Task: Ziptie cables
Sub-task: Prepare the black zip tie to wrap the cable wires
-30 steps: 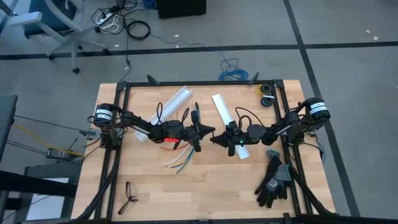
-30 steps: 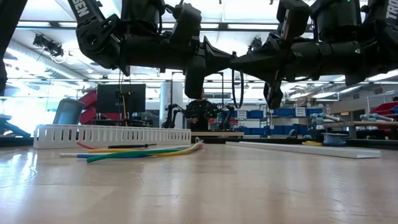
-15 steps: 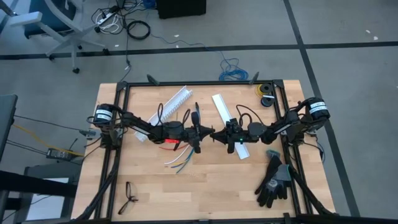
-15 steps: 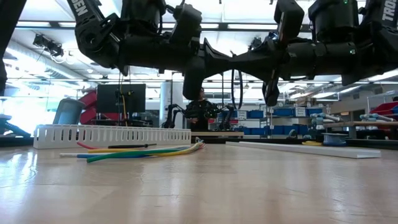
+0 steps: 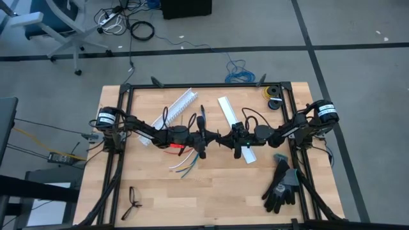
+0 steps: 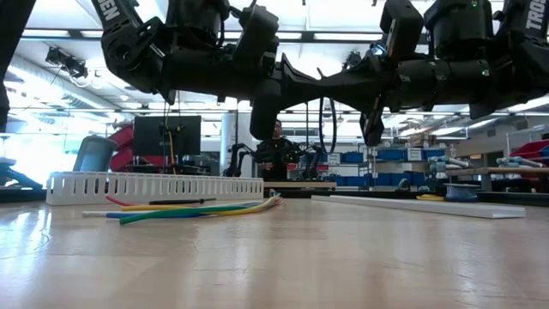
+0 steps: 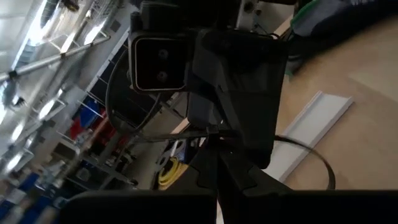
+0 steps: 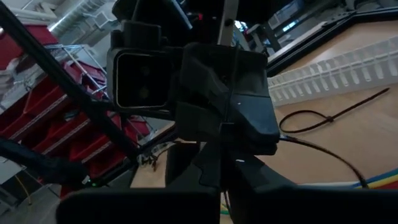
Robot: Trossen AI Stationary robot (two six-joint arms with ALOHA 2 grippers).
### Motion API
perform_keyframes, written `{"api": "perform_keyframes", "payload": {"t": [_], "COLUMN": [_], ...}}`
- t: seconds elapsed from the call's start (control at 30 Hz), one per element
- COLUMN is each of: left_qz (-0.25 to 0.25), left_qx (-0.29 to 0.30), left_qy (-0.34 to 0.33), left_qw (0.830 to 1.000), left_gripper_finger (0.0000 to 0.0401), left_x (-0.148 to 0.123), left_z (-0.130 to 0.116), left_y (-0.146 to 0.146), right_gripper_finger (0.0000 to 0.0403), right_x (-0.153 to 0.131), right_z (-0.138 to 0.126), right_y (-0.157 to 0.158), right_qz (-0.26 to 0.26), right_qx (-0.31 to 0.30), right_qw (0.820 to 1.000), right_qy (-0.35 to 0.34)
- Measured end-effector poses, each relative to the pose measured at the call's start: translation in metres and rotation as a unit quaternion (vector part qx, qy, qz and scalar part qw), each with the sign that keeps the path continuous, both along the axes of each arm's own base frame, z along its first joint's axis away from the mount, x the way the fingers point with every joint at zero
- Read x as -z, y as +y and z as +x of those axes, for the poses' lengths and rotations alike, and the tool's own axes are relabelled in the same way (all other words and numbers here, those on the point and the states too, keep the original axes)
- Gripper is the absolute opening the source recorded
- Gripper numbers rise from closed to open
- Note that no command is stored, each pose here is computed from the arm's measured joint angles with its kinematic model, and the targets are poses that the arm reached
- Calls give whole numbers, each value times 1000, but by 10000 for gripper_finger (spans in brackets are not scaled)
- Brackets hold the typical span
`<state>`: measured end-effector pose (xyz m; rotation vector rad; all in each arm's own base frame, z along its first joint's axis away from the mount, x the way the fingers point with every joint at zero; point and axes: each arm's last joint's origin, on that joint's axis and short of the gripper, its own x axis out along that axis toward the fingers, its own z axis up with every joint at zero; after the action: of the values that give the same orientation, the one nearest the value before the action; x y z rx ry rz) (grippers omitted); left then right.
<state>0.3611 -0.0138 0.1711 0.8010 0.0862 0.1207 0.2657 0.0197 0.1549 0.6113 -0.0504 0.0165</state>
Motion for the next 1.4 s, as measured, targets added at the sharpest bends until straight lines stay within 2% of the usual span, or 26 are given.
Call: {"api": "perform_keyframes", "payload": {"t": [0.17,0.27,0.47,0.63,0.9,1.0,1.17,1.3,1.4], "left_qz": [-65,-88,-97,-102,-189,-185,-182,-181,-181], "left_qx": [-8,-9,-15,-18,28,51,55,54,54], "left_qy": [-9,-13,5,14,13,19,19,32,38], "left_qw": [998,996,995,995,982,981,982,981,981], "left_gripper_finger": [1,1,1,1,1,1,1,1,1], "left_x": [0,0,5,10,10,10,8,7,7], "left_z": [0,0,-1,-12,-30,-30,-28,-24,-23], "left_y": [3,3,4,4,2,1,0,0,0], "right_gripper_finger": [47,73,106,111,111,111,111,111,110], "right_x": [1,2,2,2,2,-1,-5,-6,-9], "right_z": [0,0,0,0,0,3,14,20,22], "right_y": [0,0,2,4,0,-4,-10,-12,-12], "right_qz": [-9,-33,-66,-69,-72,-56,-46,-50,-61], "right_qx": [2,2,-50,-78,-74,-67,-60,-61,-60], "right_qw": [1000,999,997,995,995,996,997,996,996], "right_qy": [4,9,6,5,5,1,15,36,23]}}
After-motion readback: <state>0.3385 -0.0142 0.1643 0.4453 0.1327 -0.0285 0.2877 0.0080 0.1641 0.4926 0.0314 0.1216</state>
